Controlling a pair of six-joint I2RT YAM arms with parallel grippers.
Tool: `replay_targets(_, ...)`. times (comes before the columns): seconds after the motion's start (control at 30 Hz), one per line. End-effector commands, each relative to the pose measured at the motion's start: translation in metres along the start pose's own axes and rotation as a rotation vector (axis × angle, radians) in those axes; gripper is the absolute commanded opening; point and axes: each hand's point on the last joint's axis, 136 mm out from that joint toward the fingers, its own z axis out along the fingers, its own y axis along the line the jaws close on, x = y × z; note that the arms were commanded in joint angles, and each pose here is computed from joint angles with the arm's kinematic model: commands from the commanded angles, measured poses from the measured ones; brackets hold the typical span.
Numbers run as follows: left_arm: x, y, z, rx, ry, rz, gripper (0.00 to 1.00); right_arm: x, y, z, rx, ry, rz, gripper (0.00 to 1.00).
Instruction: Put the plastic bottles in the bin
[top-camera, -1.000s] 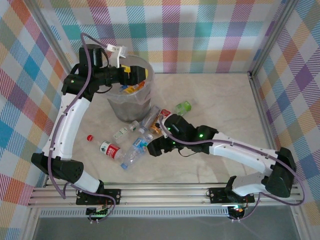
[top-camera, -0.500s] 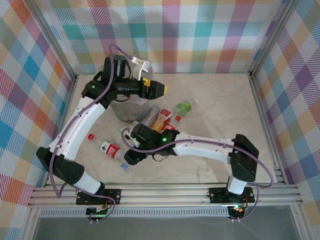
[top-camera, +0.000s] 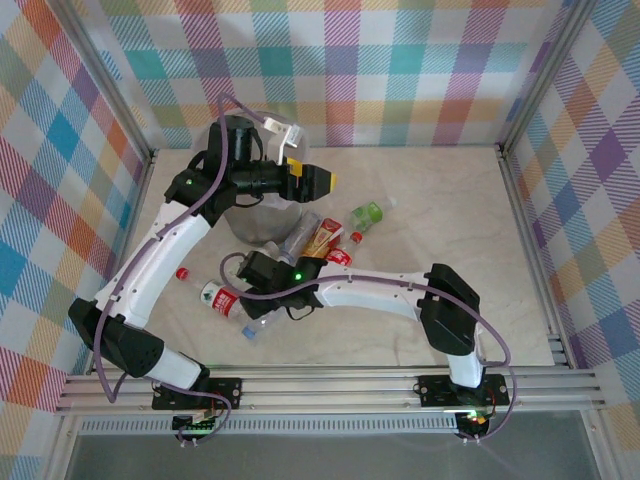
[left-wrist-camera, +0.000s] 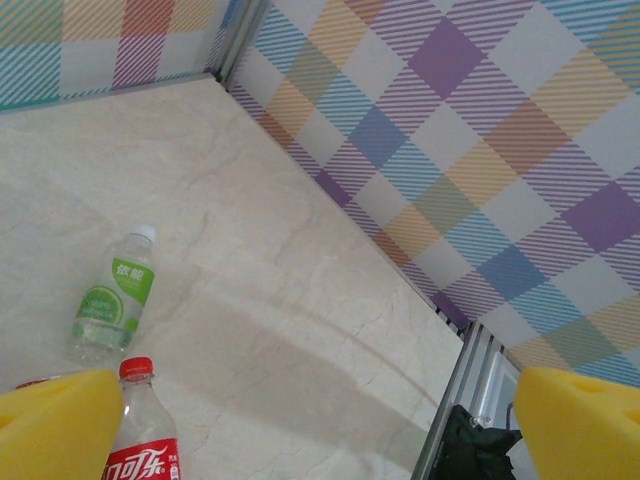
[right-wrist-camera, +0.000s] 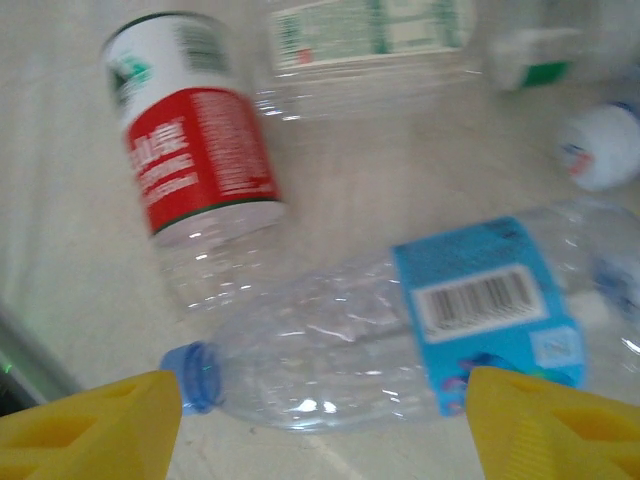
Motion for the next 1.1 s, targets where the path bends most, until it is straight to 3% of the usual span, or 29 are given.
replay_targets(0.0, -0.004, -0.011, -0.001, 0.027, -0.026, 0.021, 1.00, 0.009, -0.041, -0.019, 0.168, -0.022, 0.193, 0.76)
replay_targets(0.3, -0.001, -0.019, 0.001, 0.052, -0.026, 0.038, 1.00, 0.025, -0.096, -0.028, 0.287, -0.061, 0.509, 0.81)
replay_targets(0.6, 0.003, -0.018, 0.006, 0.054, -0.016, 0.037, 1.00, 0.038, -0.144, -0.025, 0.315, -0.102, 0.769, 0.78)
replay_targets(1.07, 0.008, -0.021, 0.012, 0.060, 0.000, 0.038, 1.00, 0.035, -0.158, 0.002, 0.265, -0.123, 0.872, 0.78)
